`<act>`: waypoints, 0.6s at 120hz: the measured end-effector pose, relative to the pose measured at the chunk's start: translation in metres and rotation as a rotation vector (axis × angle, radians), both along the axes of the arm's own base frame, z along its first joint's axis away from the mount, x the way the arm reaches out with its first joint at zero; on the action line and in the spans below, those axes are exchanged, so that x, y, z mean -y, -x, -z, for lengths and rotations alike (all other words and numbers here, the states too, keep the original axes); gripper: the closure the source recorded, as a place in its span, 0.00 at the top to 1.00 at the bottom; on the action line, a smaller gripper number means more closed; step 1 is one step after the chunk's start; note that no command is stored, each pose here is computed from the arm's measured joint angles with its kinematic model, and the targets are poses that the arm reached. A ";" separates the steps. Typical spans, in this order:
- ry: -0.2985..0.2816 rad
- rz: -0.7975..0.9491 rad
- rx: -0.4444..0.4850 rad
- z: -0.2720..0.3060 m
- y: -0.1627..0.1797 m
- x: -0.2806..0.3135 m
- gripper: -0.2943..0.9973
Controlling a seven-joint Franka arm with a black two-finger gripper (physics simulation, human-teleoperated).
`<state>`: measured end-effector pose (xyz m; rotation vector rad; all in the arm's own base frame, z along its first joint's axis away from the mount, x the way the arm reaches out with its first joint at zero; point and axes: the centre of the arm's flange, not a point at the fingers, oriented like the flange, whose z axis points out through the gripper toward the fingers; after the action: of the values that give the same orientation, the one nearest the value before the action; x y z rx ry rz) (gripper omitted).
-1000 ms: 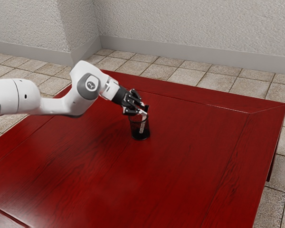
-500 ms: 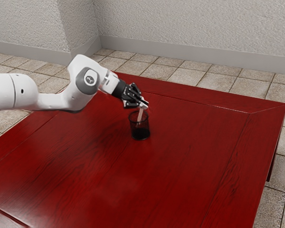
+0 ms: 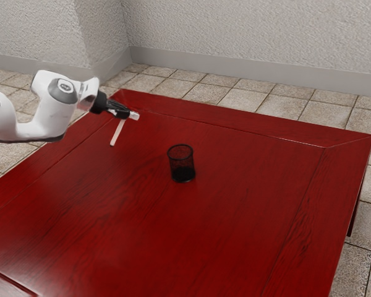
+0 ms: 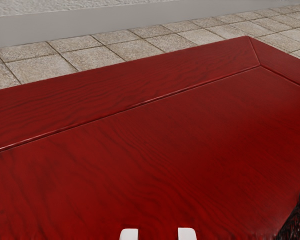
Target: Take the marker out of the pen holder and place it to the left of the pen holder.
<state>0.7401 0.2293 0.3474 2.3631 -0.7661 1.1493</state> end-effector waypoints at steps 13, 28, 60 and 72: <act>0.104 -0.075 -0.173 0.056 -0.001 0.004 0.21; 0.174 -0.130 -0.380 0.107 0.006 0.013 0.24; 0.267 -0.252 -0.654 0.115 0.006 0.020 0.53; -0.042 -0.196 -0.614 -0.068 0.023 0.068 0.62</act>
<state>0.7176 0.1609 0.4149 2.6516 -0.3503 0.4124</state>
